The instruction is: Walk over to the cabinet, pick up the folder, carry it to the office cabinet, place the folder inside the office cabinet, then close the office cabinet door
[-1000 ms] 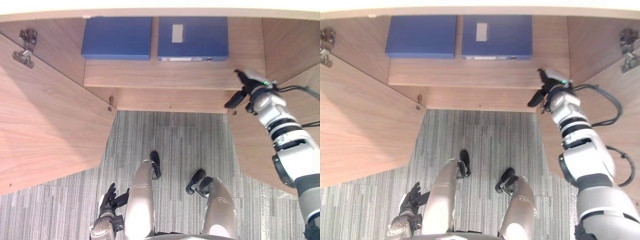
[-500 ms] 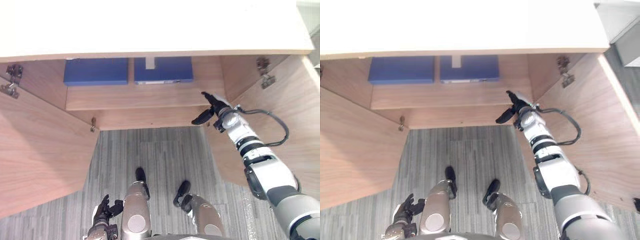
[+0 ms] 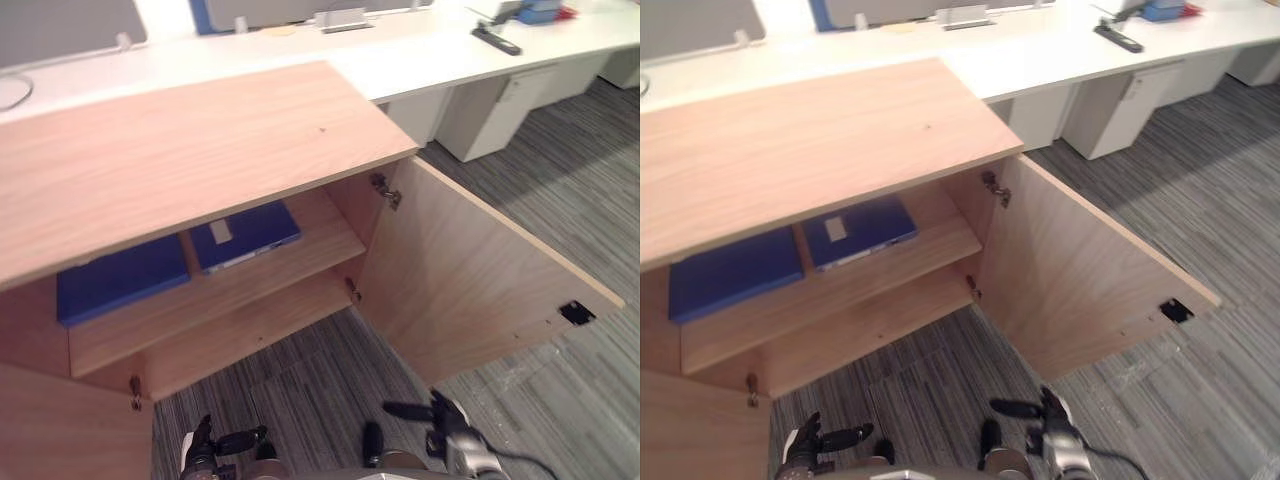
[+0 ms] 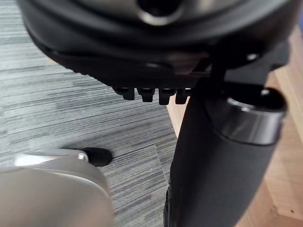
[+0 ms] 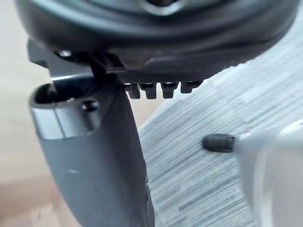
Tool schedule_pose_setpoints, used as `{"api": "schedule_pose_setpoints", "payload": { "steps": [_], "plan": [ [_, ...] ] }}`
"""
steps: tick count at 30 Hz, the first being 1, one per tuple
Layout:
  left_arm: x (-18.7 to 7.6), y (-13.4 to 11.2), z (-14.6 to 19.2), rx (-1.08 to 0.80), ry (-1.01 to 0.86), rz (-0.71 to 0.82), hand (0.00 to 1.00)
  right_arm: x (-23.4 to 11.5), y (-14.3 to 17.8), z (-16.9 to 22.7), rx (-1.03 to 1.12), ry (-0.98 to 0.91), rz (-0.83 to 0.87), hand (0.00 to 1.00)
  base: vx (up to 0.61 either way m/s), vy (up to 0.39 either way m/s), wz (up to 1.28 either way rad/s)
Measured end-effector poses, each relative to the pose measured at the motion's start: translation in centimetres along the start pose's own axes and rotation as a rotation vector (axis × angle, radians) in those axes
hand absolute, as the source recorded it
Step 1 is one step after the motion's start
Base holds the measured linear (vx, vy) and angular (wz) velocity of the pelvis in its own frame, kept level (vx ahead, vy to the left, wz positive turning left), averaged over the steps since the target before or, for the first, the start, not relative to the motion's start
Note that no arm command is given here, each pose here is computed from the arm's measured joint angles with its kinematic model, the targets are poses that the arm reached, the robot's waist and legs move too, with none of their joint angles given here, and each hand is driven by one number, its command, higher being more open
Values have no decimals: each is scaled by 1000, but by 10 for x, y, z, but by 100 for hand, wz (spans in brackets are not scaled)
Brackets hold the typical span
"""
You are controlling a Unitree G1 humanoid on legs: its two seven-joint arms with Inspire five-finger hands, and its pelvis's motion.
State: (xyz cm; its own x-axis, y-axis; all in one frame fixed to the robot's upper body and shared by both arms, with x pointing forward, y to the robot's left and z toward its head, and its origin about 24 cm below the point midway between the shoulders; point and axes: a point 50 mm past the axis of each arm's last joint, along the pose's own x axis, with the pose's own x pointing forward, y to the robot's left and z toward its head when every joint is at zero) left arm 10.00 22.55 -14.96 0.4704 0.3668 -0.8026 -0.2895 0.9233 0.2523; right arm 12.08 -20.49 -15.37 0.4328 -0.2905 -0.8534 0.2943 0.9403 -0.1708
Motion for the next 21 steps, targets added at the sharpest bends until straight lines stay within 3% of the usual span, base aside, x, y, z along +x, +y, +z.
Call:
{"api": "schedule_pose_setpoints", "payload": {
  "steps": [2, 6, 14, 21],
  "plan": [
    [0, -9, 5, -1, -17, -18, 100, -6, -14, -26, 33, 54, -55, 100, 1, 139, -51],
    [-3, -20, -3, -10, 18, -46, 100, -14, -13, -36, 101, 48, -83, 100, -48, 73, -55],
    [-7, -21, -17, -49, 63, -34, 100, -19, -6, 10, 184, -153, -112, 100, -64, -57, -68],
    [-11, -30, -26, -42, 95, -71, 100, -15, -44, 48, 217, -274, -260, 100, 89, -125, -29]
  ]
}}
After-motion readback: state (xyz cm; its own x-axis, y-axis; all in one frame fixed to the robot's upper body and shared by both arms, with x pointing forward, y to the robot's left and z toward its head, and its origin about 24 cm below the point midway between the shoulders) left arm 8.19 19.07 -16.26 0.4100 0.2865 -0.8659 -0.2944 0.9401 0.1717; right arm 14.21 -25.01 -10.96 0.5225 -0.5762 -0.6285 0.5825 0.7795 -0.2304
